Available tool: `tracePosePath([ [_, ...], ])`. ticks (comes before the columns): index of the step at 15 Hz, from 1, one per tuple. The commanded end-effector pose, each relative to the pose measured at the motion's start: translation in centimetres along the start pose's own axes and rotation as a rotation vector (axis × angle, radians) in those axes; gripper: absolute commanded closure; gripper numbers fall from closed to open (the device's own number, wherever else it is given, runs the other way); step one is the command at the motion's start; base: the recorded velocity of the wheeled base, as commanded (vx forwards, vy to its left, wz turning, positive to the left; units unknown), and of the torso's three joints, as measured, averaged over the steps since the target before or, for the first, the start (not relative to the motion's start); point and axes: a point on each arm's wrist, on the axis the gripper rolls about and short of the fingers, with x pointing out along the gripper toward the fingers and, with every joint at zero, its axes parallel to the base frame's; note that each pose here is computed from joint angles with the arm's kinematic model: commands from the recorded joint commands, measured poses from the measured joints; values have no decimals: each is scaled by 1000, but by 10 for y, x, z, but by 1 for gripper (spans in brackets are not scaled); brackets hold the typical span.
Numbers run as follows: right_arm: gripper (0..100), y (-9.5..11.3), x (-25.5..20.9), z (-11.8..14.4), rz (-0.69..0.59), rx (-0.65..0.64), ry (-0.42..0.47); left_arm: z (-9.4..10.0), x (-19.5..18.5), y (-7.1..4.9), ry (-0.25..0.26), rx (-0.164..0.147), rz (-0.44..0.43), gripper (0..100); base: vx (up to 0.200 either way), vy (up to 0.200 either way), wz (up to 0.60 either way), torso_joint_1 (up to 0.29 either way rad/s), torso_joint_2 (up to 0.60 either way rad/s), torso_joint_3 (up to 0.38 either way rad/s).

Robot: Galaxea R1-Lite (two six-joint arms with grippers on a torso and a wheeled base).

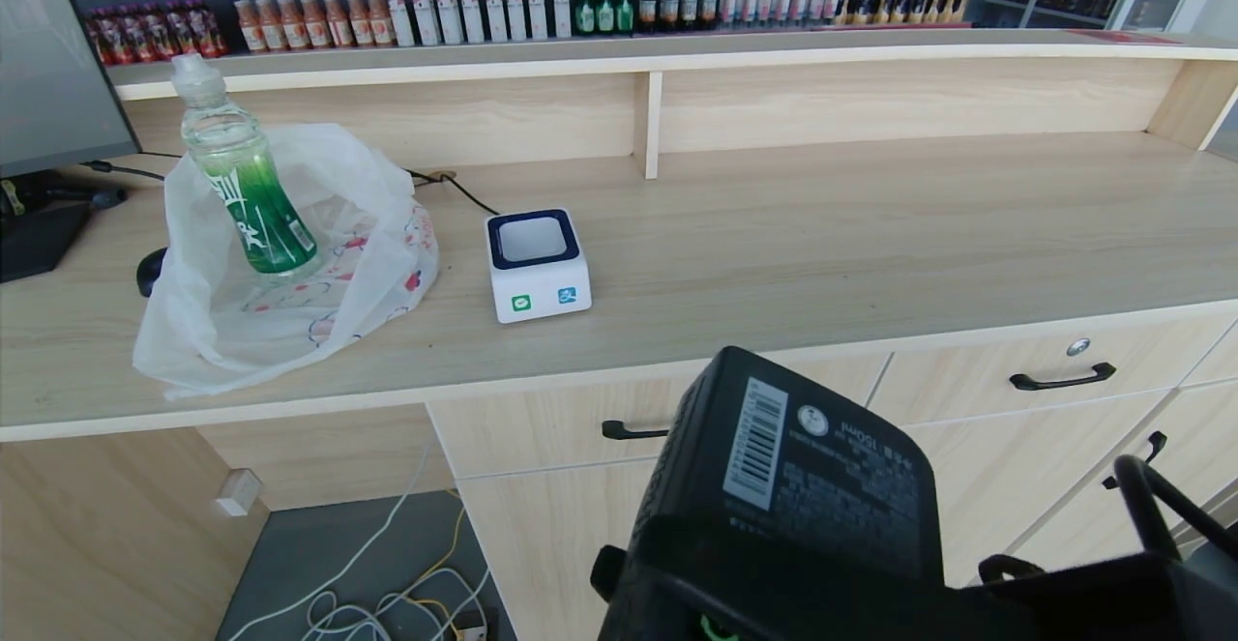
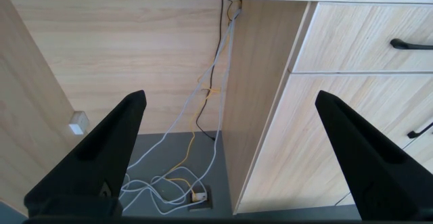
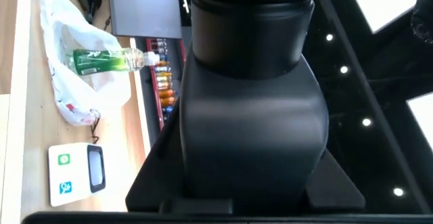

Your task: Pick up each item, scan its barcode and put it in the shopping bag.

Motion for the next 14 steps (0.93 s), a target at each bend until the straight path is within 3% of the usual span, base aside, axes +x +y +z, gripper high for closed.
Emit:
tracePosePath([
  [1,100,1,-6,-7,14,36,27,0,0,0,-1,0,0,0,0,0,0,0,0,0],
  [2,100,2,-10,-10,22,80,39,0,0,0,-1,0,0,0,0,0,0,0,0,0],
  [6,100,6,-18,-18,38,464,86,0,0,0,-1,0,0,0,0,0,0,0,0,0],
  [9,100,14,-30,-17,70,854,113,0,0,0,-1,0,0,0,0,0,0,0,0,0],
  [12,100,18,-27,-32,56,909,171,0,0,0,-1,0,0,0,0,0,0,0,0,0],
  [14,100,20,-27,-30,84,961,110,0,0,0,-1,0,0,0,0,0,0,0,0,0],
])
